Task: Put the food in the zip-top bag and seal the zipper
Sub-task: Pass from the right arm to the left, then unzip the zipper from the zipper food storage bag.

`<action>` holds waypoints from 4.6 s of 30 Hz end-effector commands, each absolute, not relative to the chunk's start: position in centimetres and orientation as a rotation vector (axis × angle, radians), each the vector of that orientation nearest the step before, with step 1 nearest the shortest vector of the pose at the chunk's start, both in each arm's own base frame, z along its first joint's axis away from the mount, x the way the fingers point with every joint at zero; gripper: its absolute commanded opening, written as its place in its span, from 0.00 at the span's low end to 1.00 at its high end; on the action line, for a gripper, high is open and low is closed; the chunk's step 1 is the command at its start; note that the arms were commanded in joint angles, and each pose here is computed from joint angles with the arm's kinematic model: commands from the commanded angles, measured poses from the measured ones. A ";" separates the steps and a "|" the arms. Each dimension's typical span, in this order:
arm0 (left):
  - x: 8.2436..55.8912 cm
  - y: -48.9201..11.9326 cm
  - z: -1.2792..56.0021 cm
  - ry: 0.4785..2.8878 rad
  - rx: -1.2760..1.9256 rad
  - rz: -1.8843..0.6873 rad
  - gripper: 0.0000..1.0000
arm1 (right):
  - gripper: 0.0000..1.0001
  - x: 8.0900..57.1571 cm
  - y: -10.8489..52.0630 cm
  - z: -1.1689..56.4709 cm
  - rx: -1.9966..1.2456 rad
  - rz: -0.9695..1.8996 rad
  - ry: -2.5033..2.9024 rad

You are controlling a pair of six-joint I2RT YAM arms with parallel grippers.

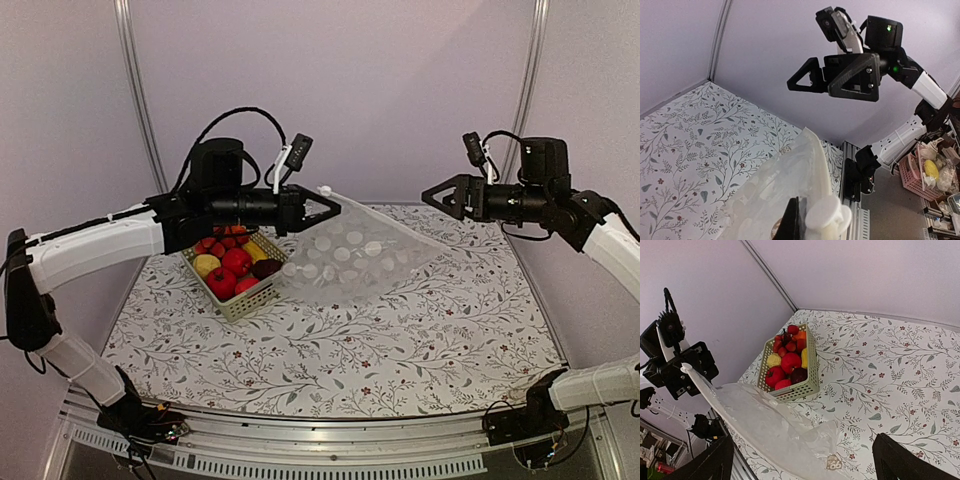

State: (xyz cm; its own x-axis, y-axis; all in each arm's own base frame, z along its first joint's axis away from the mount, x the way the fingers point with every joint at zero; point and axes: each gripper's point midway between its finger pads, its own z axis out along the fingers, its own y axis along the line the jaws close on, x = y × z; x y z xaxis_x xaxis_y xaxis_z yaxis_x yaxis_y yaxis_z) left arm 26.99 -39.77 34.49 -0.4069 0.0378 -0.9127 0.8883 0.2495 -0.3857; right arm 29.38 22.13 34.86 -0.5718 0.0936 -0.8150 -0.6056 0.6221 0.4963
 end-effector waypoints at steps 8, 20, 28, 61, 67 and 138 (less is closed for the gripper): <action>23.2 -43.9 30.3 1.793 1.092 -1.378 0.00 | 0.85 24.1 30.2 34.1 -0.786 1.171 2.035; 21.9 -45.3 29.8 1.803 1.145 -1.457 0.00 | 0.62 22.8 34.0 33.1 -0.891 1.220 2.026; 21.4 -45.6 29.3 1.823 1.158 -1.468 0.00 | 0.53 23.2 35.2 33.3 -0.909 1.237 1.997; 23.4 -44.9 29.0 1.852 1.091 -1.382 0.00 | 0.00 23.5 35.1 32.3 -0.903 1.188 1.996; 24.0 -44.0 29.4 1.847 1.076 -1.379 0.00 | 0.00 23.5 34.7 32.2 -0.892 1.168 2.000; 34.3 -28.3 30.8 1.938 0.526 -1.006 0.00 | 0.00 23.8 33.2 30.7 -0.859 1.076 2.038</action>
